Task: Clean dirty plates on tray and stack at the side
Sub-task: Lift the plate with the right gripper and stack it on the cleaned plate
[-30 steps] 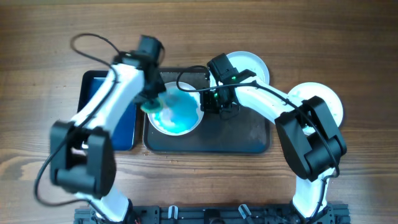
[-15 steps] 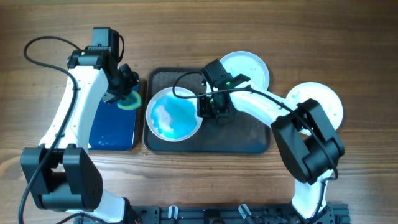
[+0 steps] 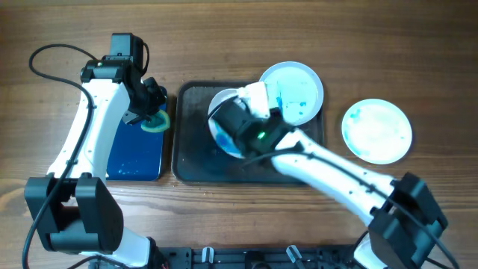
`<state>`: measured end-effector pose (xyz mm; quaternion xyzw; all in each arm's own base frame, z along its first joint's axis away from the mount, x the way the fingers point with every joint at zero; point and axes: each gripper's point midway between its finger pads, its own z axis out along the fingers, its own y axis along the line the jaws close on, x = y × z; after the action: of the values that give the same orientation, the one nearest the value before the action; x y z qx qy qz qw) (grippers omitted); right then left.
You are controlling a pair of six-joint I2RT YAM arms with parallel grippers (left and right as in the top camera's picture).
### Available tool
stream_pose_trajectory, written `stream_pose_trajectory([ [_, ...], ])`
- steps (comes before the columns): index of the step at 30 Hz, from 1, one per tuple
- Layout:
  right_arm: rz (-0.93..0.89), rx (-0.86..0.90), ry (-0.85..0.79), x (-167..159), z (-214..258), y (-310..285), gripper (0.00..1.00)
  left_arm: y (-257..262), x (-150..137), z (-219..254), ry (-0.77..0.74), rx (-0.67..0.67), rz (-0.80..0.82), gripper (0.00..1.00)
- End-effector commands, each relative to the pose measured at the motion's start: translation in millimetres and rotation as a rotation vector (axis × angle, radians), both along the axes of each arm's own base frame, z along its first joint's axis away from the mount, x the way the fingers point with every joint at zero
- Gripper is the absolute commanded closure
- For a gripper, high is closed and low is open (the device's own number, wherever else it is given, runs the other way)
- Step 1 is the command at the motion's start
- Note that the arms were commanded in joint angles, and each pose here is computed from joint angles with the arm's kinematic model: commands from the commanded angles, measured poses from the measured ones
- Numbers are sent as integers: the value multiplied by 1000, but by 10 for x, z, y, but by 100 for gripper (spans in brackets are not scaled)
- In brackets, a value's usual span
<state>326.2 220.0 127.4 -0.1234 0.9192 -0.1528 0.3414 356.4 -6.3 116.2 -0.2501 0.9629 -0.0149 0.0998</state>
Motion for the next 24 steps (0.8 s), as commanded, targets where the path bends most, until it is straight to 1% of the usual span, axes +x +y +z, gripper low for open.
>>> stream_pose_trajectory([
  [1, -51, -254, -328, 34, 595, -129, 96, -21, 27, 71, -21, -9, -22, 96],
  [5, -49, -370, -515, -125, 951, -24, 96, -21, 28, 72, -22, -9, -22, 96],
  [7, -41, -411, -578, -204, 1076, 34, 96, -21, 28, 72, -22, -9, -22, 96],
  [10, -7, -472, -628, -294, 1210, 160, 96, -21, 30, 72, -23, -8, -22, 96],
  [17, 69, -540, -617, -313, 1322, 409, 96, -21, 37, 74, -26, -9, -22, 96],
  [24, 71, -536, -623, -288, 1379, 469, 96, -21, 37, 74, -26, -9, -22, 96],
])
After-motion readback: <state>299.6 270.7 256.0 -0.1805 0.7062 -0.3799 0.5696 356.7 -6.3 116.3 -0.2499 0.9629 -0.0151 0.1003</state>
